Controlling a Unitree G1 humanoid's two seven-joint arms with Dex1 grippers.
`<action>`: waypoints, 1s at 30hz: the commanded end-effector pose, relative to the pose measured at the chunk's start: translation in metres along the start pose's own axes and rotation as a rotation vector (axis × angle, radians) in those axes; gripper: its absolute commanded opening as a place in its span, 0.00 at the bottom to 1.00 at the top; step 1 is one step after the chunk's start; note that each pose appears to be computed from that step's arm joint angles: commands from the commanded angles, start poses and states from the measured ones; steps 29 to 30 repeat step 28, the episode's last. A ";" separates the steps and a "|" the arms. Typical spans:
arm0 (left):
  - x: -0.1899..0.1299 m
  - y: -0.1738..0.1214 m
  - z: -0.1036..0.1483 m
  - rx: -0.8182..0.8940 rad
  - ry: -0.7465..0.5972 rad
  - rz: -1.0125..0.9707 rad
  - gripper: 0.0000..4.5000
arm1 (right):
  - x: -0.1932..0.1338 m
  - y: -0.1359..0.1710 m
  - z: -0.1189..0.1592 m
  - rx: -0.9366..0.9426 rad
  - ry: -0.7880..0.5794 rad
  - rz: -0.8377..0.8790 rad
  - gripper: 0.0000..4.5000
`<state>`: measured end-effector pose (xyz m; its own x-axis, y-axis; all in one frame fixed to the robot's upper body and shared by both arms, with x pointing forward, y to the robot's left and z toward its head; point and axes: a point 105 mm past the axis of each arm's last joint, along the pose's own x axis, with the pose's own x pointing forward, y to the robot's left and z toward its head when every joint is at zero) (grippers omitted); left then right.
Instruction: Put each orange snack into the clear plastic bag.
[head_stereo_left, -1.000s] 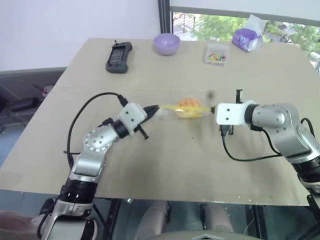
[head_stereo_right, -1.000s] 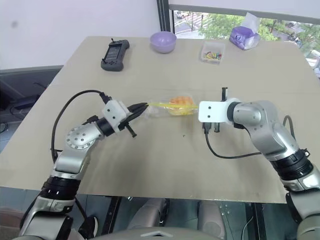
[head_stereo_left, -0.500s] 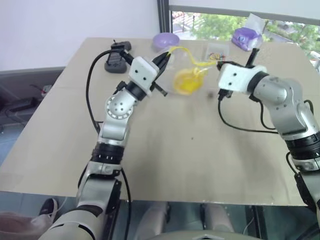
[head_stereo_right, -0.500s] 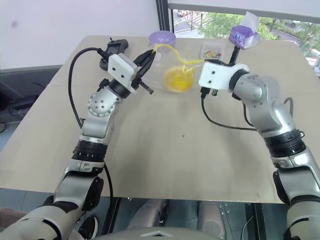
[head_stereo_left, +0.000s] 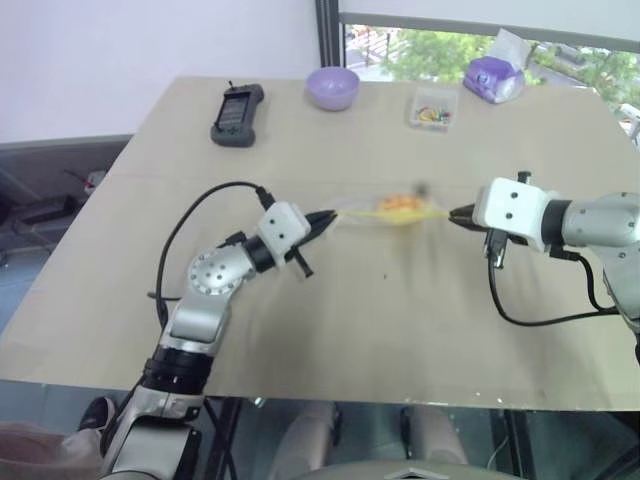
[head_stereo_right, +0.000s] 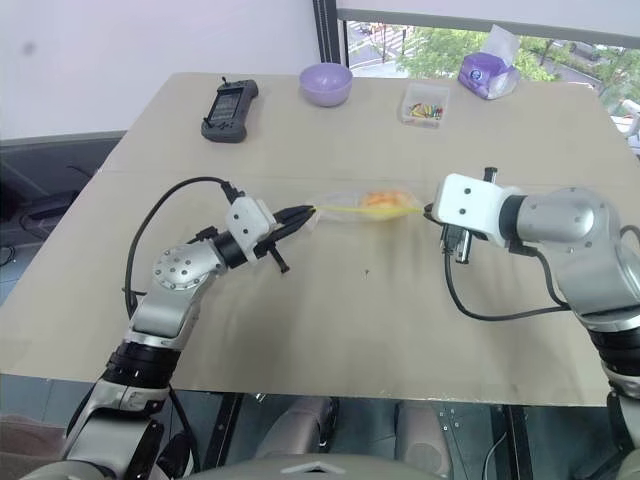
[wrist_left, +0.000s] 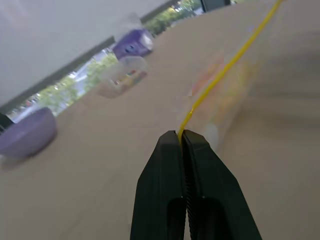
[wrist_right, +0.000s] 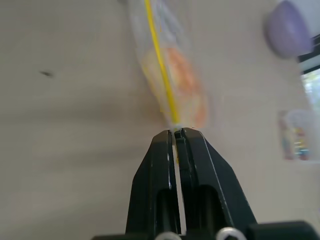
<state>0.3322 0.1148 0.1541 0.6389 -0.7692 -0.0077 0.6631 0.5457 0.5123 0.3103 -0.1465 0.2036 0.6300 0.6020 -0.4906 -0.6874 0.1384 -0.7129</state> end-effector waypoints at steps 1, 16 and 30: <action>-0.004 0.004 0.010 0.007 -0.012 0.007 0.14 | -0.012 -0.007 0.001 -0.012 0.025 -0.026 0.14; -0.073 0.012 0.018 -0.312 0.097 0.014 0.50 | -0.053 0.016 -0.034 0.480 -0.127 0.044 0.46; -0.161 0.037 0.017 -0.319 0.277 0.146 0.50 | -0.113 0.008 -0.082 0.650 -0.205 -0.117 0.46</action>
